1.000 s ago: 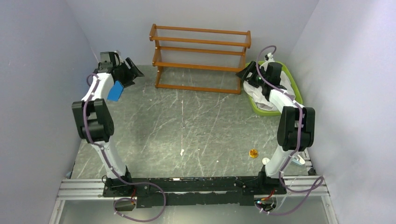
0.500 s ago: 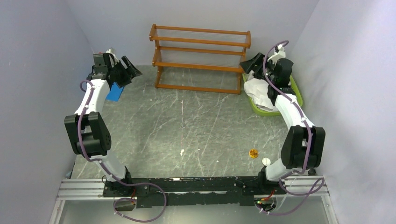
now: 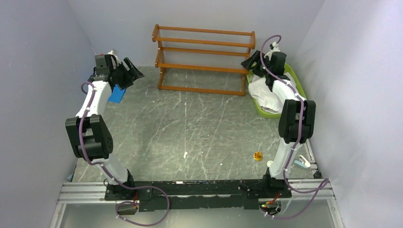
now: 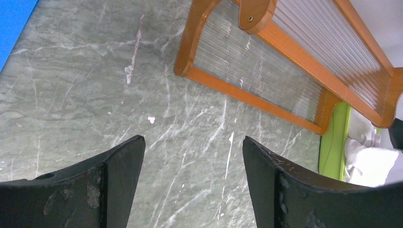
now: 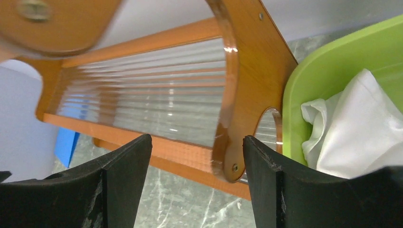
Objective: Pin the brooch onto the clothing
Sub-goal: Move the distractor to the center of the board.
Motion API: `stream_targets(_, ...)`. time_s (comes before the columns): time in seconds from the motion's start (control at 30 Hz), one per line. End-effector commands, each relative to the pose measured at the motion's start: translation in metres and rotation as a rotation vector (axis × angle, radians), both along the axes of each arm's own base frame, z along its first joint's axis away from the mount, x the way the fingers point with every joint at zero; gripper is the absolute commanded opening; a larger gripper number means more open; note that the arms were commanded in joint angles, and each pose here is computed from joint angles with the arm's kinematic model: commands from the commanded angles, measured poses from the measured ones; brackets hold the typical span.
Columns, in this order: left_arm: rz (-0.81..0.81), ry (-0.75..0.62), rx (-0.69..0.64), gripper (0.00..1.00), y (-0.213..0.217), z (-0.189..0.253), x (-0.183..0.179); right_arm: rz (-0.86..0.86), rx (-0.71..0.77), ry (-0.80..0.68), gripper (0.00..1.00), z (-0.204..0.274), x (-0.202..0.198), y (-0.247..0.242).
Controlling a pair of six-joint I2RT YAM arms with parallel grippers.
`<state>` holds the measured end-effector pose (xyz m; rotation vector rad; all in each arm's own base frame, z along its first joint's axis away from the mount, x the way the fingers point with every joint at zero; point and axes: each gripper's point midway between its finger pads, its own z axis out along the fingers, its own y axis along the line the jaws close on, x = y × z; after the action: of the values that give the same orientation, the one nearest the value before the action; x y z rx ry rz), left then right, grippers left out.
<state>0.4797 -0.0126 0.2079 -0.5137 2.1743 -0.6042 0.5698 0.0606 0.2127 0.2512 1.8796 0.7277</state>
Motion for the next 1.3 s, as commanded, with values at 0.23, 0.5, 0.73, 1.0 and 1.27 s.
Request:
stream_targets(0.23, -0.011, -0.067, 0.029, 0.8, 0.002, 0.026, -0.002, 0.141, 0.016, -0.056, 0.51, 0.007, 0.037, 0.017)
stream_targets(0.5, -0.001, -0.089, 0.045, 0.79, 0.004, 0.036, -0.005, 0.331, -0.019, -0.028, 0.52, -0.003, 0.05, 0.057)
stream_targets(0.73, 0.019, -0.108, 0.069, 0.79, 0.008, 0.045, -0.009, 0.439, -0.023, -0.041, 0.56, -0.01, 0.048, 0.104)
stream_targets(1.0, 0.036, -0.163, 0.089, 0.8, 0.01, 0.062, -0.015, 0.547, 0.031, -0.086, 0.61, -0.006, 0.048, 0.159)
stream_targets(1.27, 0.048, -0.159, 0.111, 0.79, 0.015, 0.062, -0.016, 0.517, 0.125, -0.115, 0.65, 0.003, 0.057, 0.173)
